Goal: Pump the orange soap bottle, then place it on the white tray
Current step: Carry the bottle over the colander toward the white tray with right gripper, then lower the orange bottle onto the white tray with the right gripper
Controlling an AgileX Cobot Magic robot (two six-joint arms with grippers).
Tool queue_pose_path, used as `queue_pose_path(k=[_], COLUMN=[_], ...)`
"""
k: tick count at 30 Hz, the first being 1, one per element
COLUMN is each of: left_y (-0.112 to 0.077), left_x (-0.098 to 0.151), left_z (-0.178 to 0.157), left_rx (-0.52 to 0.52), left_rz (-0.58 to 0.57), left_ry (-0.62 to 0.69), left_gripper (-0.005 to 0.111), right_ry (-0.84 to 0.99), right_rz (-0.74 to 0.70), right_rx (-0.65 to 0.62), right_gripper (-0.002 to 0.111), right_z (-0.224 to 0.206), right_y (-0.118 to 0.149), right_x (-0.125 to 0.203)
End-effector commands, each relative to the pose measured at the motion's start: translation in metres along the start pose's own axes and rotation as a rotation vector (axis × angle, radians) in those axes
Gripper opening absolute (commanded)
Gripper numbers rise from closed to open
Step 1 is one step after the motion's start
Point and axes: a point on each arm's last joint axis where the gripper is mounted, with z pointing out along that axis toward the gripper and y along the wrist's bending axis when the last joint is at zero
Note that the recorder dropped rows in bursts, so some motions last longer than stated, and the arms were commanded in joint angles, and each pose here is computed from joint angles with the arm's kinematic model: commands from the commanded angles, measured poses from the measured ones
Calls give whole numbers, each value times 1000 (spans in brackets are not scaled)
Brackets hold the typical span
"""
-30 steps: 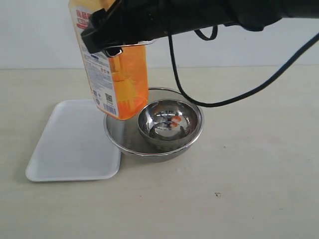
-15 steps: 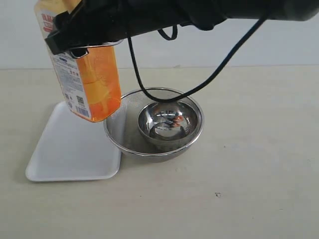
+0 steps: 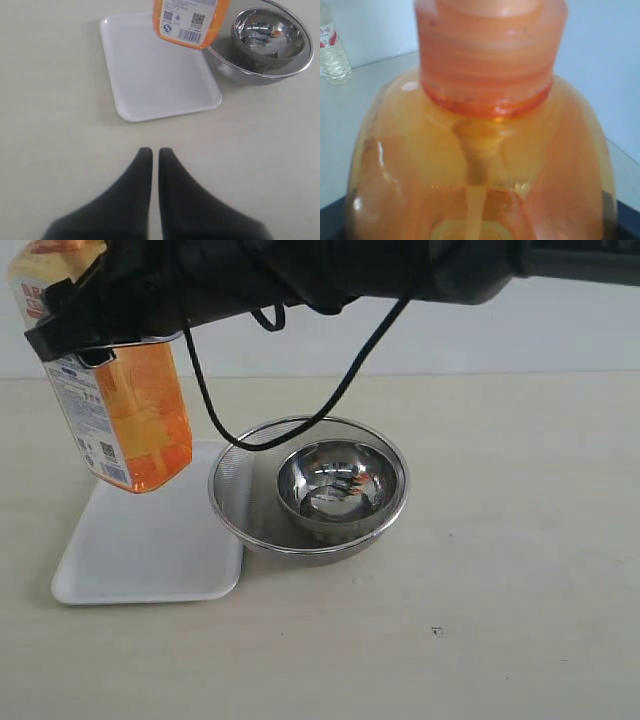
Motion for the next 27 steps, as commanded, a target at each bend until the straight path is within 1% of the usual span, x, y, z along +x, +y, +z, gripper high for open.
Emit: queue_pose_path(k=[1, 15, 19, 27], left_y=[0, -2, -2, -2], left_x=[0, -2, -2, -3], left_z=[0, 0, 0, 0], left_rx=[12, 25, 25, 25], left_rz=[9, 36, 39, 59], left_ry=[-17, -38, -38, -47], left_gripper=[5, 5, 5, 5], right_ry=[-82, -74, -80, -113], right_rz=[14, 28, 48, 67], right_rx=[33, 44, 66, 107], right_gripper=[0, 0, 0, 0], right_z=[-2, 20, 25, 25], right_y=[-3, -9, -11, -15], right_x=[-20, -11, -7, -9])
